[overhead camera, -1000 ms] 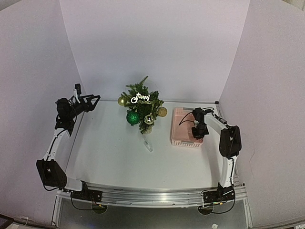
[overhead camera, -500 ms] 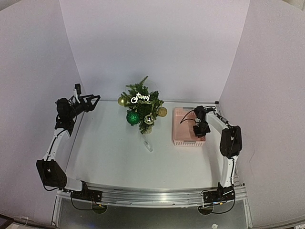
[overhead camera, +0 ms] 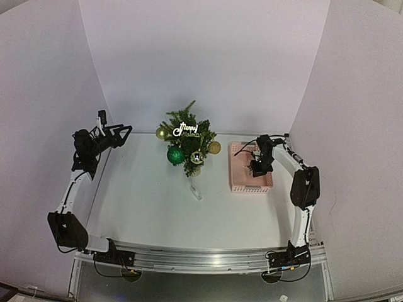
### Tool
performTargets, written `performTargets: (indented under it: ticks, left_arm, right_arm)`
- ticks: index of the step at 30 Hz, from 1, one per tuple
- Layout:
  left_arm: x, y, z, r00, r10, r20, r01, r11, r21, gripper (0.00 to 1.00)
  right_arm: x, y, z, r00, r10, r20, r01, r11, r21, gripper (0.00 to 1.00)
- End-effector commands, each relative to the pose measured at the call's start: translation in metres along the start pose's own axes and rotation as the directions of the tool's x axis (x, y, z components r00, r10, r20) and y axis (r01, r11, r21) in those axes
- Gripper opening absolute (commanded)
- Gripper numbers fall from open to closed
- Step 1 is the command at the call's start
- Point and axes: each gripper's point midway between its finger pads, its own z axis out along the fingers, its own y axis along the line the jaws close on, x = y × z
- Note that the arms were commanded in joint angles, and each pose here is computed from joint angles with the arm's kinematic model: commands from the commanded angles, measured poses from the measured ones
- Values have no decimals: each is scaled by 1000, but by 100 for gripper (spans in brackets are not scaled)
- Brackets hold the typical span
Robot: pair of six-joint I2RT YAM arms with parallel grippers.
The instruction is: Decorate the small christmas tree
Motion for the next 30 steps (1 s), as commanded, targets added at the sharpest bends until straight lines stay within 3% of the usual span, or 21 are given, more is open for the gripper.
performTargets:
  ticks: [1, 8, 14, 19, 24, 30]
  left_arm:
    - [-31, -31, -11, 994, 83, 70, -87, 995, 57, 92]
    - [-34, -70, 1, 992, 121, 23, -123, 983, 136, 89]
    - [-24, -126, 16, 984, 169, -58, -149, 955, 258, 89]
    - [-14, -168, 30, 969, 235, -81, -195, 921, 338, 89]
    - [1, -209, 44, 940, 332, -79, -275, 875, 399, 90]
    - [10, -240, 48, 904, 426, -38, -365, 813, 454, 90]
  right_arm:
    - [-40, 26, -93, 957, -3, 290, 10, 1000, -24, 0]
    - [-66, 77, -221, 765, -67, 641, 12, 996, 90, 0]
    - [-59, 174, -317, 509, -127, 852, 118, 990, 77, 0]
    - [-40, 262, -356, 319, -78, 945, 267, 964, -11, 0]
    - [-25, 331, -358, 232, -74, 970, 365, 931, -16, 0]
    - [-10, 379, -346, 215, -97, 972, 436, 900, -6, 0]
